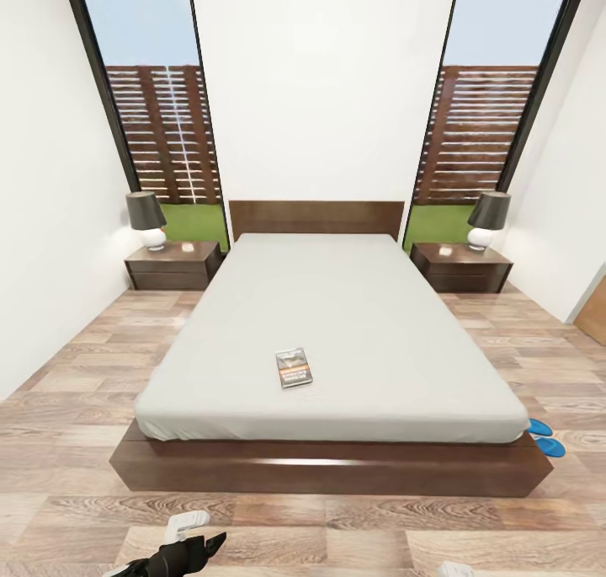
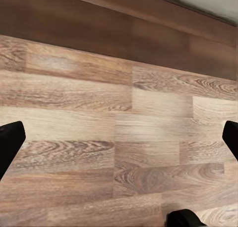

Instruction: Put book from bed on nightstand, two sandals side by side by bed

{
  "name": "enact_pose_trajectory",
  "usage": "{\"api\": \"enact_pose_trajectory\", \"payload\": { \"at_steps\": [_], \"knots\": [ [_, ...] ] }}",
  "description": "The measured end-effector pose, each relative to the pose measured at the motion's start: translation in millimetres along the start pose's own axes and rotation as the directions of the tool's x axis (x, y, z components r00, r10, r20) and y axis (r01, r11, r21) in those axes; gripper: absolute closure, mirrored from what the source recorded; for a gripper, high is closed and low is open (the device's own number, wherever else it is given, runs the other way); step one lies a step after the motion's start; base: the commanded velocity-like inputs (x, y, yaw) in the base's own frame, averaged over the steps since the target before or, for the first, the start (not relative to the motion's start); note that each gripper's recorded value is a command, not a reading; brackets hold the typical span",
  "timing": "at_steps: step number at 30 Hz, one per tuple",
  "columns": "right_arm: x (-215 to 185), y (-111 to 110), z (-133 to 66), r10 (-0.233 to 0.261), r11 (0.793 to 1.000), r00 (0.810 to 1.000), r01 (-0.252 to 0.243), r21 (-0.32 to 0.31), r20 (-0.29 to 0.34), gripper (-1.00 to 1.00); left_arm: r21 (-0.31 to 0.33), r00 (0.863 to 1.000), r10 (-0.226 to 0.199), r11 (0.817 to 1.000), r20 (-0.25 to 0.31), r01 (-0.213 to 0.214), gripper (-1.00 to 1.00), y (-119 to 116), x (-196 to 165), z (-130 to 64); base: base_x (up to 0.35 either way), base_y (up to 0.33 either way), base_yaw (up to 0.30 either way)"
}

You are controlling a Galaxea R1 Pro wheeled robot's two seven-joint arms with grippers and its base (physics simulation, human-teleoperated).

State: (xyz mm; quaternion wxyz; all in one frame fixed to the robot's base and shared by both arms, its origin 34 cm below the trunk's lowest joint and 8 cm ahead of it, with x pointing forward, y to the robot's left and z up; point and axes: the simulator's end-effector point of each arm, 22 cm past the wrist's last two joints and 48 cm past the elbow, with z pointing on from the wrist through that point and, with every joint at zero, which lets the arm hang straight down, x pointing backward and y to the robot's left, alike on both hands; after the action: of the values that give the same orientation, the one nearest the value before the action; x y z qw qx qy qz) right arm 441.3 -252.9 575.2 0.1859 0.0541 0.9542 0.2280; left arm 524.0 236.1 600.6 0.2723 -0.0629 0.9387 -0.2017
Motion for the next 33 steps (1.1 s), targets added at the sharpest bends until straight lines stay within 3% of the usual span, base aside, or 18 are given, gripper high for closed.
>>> {"api": "enact_pose_trajectory", "payload": {
  "at_steps": [33],
  "knots": [
    [-8,19,-37.0,0.000,1.000,1.000,0.000,0.000,-0.001,-1.00,0.000,1.000,0.000,1.000,-0.001,0.000,-1.00,-17,-15,-35.4,0.000,0.000,0.000]
  ]
}}
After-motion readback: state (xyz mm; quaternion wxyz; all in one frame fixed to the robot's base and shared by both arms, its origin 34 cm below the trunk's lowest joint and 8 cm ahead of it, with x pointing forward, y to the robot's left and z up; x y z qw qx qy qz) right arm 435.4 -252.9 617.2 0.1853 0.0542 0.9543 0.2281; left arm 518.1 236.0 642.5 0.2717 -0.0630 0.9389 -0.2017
